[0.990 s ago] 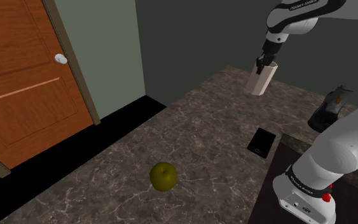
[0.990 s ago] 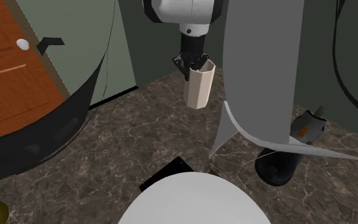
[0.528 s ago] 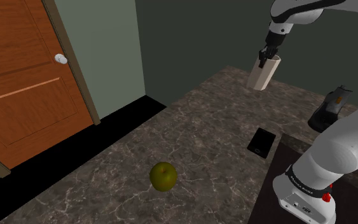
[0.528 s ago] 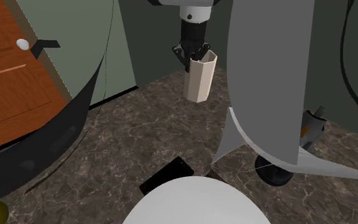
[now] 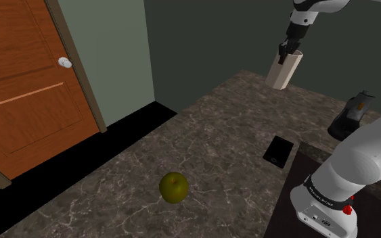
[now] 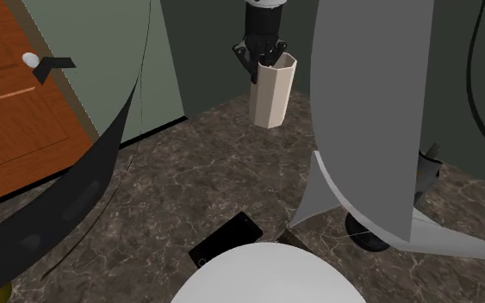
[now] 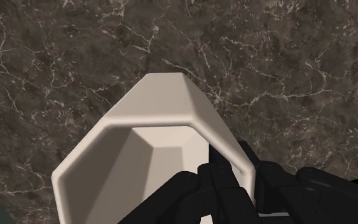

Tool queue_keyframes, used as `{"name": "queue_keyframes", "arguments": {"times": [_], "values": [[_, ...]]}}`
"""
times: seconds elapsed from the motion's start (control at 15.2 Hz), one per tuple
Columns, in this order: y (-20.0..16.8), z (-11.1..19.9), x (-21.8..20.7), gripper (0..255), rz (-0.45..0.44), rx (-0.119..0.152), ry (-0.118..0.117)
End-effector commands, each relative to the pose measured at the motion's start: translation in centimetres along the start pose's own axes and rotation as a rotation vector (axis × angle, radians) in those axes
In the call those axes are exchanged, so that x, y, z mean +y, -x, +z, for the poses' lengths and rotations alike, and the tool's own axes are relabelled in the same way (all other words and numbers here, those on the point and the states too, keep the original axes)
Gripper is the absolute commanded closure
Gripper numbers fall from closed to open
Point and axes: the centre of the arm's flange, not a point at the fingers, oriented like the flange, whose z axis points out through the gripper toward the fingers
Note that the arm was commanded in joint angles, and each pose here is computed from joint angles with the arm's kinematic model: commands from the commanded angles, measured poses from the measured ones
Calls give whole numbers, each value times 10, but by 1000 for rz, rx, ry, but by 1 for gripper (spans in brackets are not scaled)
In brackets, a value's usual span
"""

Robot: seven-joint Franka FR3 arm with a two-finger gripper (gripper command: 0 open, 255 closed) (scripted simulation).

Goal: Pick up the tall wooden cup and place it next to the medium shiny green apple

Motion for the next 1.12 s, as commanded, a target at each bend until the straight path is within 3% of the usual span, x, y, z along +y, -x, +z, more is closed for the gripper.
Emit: {"name": "queue_keyframes", "arguments": {"times": [0.0,1.06], "values": [[-1,-12,0,255,0,0,0],[-6,-93,-1,255,0,0,0]]}}
